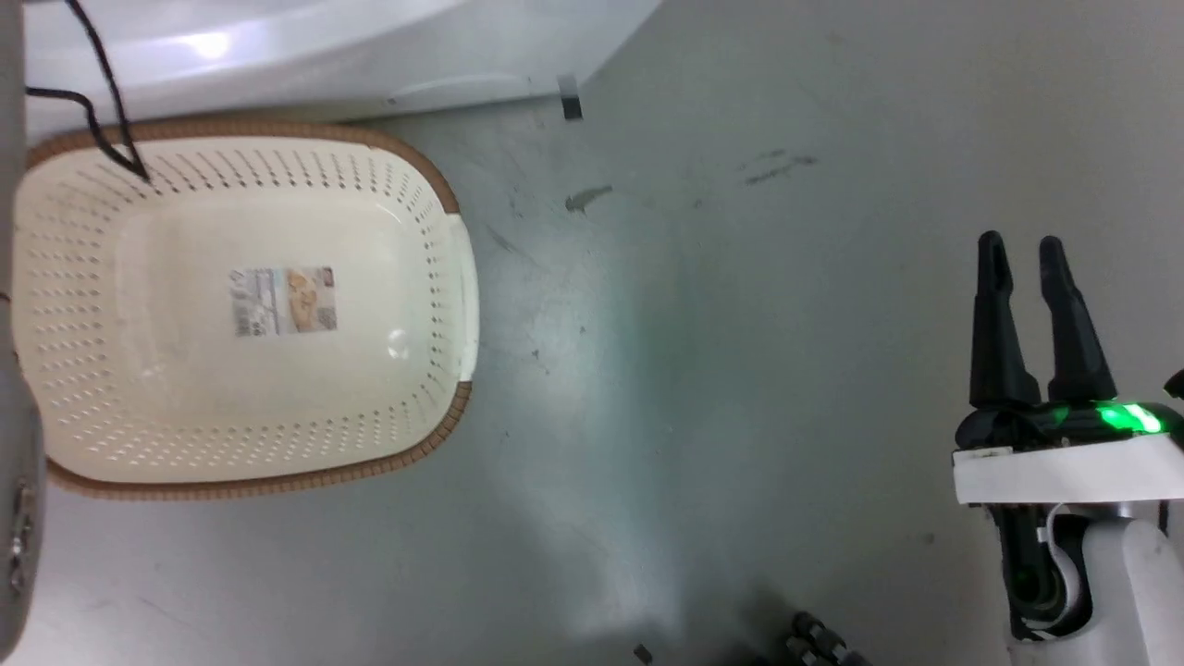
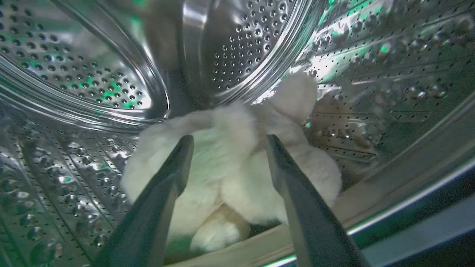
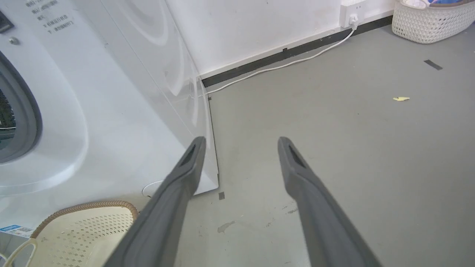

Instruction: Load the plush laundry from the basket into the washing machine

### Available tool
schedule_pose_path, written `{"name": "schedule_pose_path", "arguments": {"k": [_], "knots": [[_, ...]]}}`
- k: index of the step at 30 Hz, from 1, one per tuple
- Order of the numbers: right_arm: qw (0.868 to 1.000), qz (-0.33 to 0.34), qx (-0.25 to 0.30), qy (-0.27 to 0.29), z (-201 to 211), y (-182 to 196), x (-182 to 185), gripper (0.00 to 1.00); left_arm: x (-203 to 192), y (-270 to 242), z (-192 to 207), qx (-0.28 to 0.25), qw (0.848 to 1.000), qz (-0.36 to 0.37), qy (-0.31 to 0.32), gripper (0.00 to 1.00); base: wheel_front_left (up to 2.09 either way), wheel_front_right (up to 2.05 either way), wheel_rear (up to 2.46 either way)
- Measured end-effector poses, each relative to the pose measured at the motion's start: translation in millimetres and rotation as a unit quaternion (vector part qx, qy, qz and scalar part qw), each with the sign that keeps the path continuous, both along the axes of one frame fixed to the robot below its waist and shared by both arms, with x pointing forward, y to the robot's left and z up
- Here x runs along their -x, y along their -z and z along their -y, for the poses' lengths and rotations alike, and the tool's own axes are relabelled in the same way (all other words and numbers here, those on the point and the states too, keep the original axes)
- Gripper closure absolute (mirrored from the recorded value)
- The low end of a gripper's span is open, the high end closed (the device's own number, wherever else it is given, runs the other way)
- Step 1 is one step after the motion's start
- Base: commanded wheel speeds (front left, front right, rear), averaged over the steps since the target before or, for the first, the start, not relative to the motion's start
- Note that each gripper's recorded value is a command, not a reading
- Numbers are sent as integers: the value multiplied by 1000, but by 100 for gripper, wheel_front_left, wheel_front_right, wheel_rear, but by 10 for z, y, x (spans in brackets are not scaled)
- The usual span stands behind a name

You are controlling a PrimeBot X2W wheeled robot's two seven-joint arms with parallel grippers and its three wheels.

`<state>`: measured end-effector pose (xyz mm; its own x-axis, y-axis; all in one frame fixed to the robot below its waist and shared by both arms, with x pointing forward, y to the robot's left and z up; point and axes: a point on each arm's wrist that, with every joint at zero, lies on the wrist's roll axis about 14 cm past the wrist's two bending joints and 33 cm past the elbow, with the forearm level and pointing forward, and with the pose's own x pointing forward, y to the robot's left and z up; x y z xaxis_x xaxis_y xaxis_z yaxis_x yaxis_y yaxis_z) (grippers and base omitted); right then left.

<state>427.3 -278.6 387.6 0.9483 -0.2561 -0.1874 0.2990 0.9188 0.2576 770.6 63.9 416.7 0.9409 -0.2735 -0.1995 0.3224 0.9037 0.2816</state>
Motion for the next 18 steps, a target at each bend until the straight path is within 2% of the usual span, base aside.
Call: {"name": "schedule_pose_path", "arguments": {"k": [6, 9, 18], "knots": [[999, 32, 15, -4, 1, -289, 32, 0, 255, -351, -25, 59, 997, 44, 1, 0, 0, 0, 0], [999, 43, 22, -7, -11, -428, 118, 0, 474, -486, -34, 71, 996, 51, 8, 0, 0, 0, 0], [994, 95, 35, -32, -190, -902, 421, 0, 1477, -1029, -21, 154, 984, 85, 40, 0, 0, 0, 0]]}}
